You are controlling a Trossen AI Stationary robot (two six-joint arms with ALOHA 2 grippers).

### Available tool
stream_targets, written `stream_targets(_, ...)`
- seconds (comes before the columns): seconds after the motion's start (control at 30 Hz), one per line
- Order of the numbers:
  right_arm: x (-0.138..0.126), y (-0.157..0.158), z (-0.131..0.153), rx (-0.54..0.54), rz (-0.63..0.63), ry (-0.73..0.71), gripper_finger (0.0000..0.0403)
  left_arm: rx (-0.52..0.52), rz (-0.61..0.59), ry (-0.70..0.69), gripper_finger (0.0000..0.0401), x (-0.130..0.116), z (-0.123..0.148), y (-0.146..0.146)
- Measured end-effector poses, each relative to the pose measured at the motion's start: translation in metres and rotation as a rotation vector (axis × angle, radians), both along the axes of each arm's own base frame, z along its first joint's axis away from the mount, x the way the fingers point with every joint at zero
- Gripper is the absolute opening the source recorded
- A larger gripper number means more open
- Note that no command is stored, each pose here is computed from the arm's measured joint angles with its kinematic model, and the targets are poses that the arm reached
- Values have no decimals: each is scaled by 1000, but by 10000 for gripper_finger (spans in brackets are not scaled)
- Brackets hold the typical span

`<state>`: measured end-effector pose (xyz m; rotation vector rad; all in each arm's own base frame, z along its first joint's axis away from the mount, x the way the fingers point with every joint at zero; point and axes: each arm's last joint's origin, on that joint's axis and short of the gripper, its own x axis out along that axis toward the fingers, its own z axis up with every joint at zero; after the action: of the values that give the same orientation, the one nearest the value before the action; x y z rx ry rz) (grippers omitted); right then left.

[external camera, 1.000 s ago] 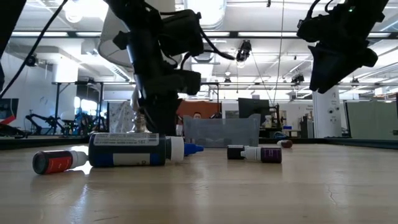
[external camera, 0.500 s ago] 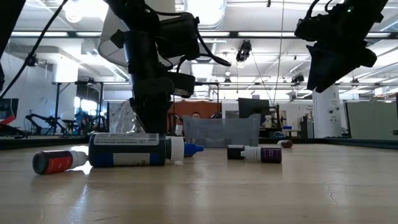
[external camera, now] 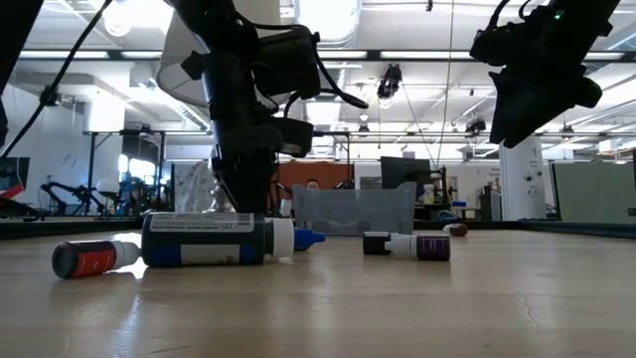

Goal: Pick & Place food coloring
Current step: Put the large pink food coloring bottle into the bin

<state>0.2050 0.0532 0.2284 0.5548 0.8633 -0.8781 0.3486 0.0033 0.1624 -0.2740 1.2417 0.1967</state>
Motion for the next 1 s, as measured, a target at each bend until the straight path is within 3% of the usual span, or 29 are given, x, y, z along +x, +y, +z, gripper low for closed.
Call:
stream_targets(0.3, 0, -1, 0, -12, -5, -4, 134, -27, 8, -2, 73, 0, 1, 5)
stream_targets(0.47, -1, -1, 3, -85, -62, -68, 130, -12, 13, -60, 71, 9, 18, 5)
stream_targets(0.63, -8, -1, 13, -175, -149, -207, 119, 122, 48, -247, 71, 29, 69, 10)
stream_targets(0.8, -25, -6, 28, -275, -256, -351, 113, 310, 161, -592, 71, 47, 123, 25)
stream_targets(1.0, -37, -12, 34, -328, -271, -355, 114, 424, 341, -903, 71, 58, 125, 63)
